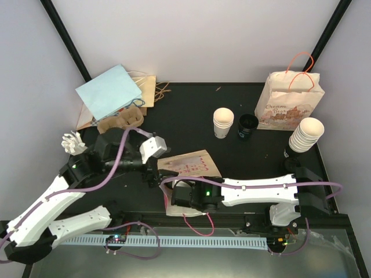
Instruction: Pack the takeout coffee
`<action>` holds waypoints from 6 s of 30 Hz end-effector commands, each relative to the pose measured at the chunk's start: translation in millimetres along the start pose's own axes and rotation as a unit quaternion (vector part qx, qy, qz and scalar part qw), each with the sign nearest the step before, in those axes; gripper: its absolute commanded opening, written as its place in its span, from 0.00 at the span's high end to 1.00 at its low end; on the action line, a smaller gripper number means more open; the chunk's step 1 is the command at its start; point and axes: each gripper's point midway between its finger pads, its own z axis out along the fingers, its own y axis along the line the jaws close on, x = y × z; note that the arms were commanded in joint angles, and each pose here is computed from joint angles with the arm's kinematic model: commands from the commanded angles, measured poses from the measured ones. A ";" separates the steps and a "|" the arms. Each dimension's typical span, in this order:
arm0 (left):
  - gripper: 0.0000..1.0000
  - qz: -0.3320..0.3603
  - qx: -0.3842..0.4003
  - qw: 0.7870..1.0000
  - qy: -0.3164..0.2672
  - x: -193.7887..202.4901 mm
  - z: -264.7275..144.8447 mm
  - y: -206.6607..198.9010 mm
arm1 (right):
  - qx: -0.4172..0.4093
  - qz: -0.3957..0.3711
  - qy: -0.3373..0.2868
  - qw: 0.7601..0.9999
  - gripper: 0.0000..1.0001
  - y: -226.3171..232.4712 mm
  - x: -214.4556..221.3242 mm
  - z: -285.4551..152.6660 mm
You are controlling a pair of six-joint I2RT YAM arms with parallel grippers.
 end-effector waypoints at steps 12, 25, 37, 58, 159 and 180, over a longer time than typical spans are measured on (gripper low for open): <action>0.01 -0.112 -0.247 0.962 -0.026 -38.6 -47.8 93.3 | -0.002 0.021 -0.003 1.000 0.48 0.3 6.6 -1.0; 0.01 -0.283 -0.256 0.922 0.064 18.4 26.2 243.8 | -0.003 0.032 -0.003 0.999 0.48 2.4 8.3 -1.2; 0.02 -0.338 -0.203 0.912 0.117 58.5 92.7 302.2 | 0.003 0.035 -0.007 0.999 0.48 7.6 8.4 -2.1; 0.12 -0.373 -0.133 0.904 0.163 95.5 153.0 318.0 | -0.001 0.051 -0.010 0.999 0.48 10.8 15.3 -5.0; 0.60 -0.386 0.123 0.866 0.295 161.0 215.0 173.8 | 0.042 0.081 -0.007 0.996 0.53 32.5 -1.9 28.1; 0.61 -0.394 0.119 0.859 0.304 166.8 215.1 174.1 | 0.017 0.181 0.008 0.983 0.55 47.1 6.6 34.2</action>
